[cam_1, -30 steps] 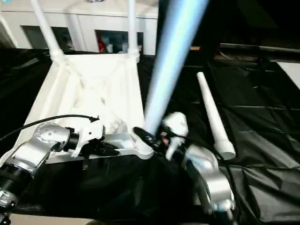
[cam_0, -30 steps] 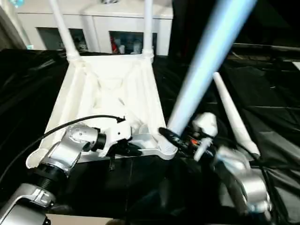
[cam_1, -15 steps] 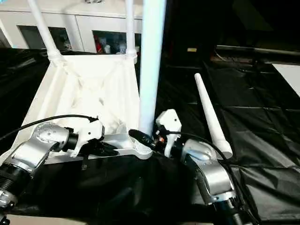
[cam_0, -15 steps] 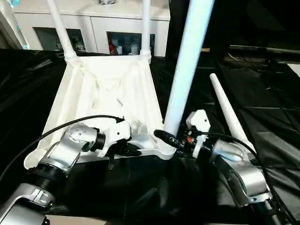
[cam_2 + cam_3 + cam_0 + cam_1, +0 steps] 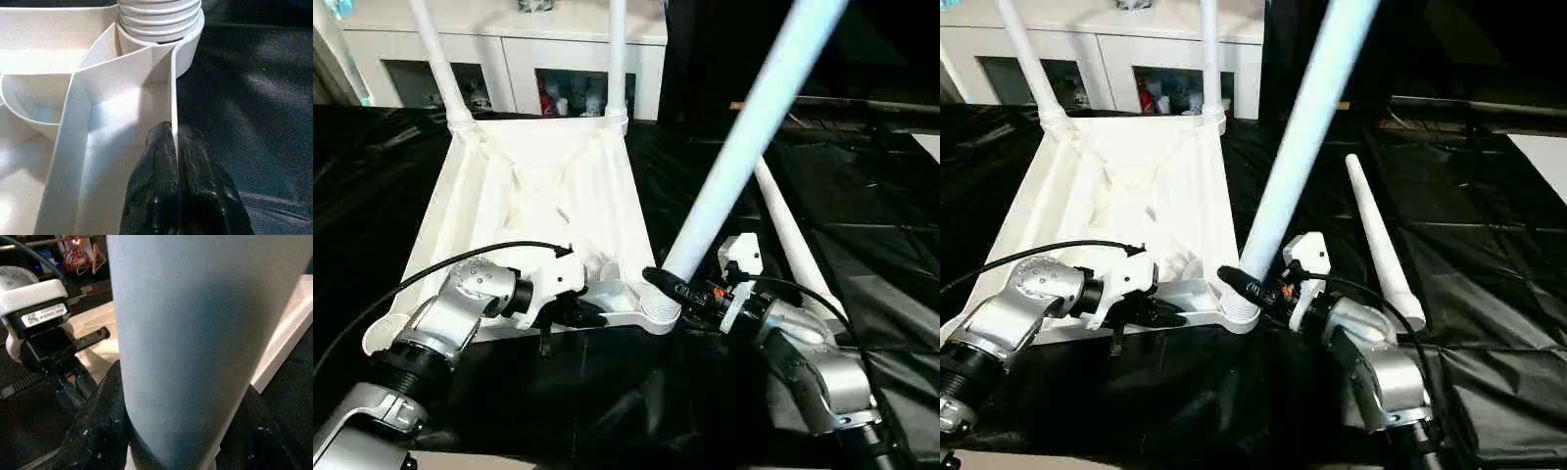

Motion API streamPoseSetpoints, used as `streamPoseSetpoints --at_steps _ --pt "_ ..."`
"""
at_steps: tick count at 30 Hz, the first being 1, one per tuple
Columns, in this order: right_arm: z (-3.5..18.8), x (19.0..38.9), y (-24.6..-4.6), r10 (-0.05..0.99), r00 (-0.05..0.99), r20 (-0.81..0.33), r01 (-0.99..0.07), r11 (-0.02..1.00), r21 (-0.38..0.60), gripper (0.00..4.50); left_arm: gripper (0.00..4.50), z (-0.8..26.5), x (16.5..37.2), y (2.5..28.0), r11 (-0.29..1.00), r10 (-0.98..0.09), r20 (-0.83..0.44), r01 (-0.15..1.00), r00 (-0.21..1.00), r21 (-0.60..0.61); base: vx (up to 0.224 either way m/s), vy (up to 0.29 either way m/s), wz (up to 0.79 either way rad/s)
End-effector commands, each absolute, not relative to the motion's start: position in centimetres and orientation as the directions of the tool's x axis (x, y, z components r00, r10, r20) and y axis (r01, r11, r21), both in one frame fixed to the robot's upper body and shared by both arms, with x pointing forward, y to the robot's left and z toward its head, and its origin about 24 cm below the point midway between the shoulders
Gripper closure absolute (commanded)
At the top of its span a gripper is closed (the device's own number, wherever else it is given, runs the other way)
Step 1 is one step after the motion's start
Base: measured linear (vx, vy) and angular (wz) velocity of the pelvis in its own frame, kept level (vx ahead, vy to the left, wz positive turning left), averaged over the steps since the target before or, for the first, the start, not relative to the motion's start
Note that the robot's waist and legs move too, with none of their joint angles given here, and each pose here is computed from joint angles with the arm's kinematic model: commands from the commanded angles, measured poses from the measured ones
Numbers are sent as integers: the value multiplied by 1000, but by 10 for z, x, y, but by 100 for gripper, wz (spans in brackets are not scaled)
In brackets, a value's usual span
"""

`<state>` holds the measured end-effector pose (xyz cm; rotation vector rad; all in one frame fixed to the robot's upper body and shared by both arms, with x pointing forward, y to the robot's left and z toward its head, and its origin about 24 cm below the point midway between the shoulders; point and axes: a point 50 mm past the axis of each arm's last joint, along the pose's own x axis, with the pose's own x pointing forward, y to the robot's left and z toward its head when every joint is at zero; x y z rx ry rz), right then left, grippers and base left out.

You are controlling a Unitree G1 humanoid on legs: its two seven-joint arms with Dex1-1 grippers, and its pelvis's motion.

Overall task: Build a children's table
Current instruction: Insert table leg to table base

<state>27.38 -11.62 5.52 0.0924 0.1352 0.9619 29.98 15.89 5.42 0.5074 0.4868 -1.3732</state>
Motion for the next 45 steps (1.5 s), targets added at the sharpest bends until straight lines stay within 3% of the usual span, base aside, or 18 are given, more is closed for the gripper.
streamPoseSetpoints --at_steps 1,10,21,30,40,45 --pt "-5 251 -123 795 468 -385 -792 571 217 265 450 55 303 162 127 -752 -643 989 142 70 0 0 0" --pt "-6 258 -115 798 413 -439 -826 531 189 265 450 54 303 162 120 -750 -648 991 132 63 0 0 0" --pt "8 278 -101 818 440 -372 -828 530 185 266 450 53 302 163 123 -749 -649 991 131 58 0 0 0" --pt "-11 272 -114 781 410 -472 -795 559 235 266 450 53 302 164 129 -747 -650 990 137 59 0 0 0" --pt "-17 272 -115 768 420 -483 -780 578 240 266 450 54 303 165 128 -744 -653 990 138 63 0 0 0" --pt "-9 279 -112 775 467 -427 -769 594 236 266 450 54 303 165 127 -743 -655 990 137 64 0 0 0"
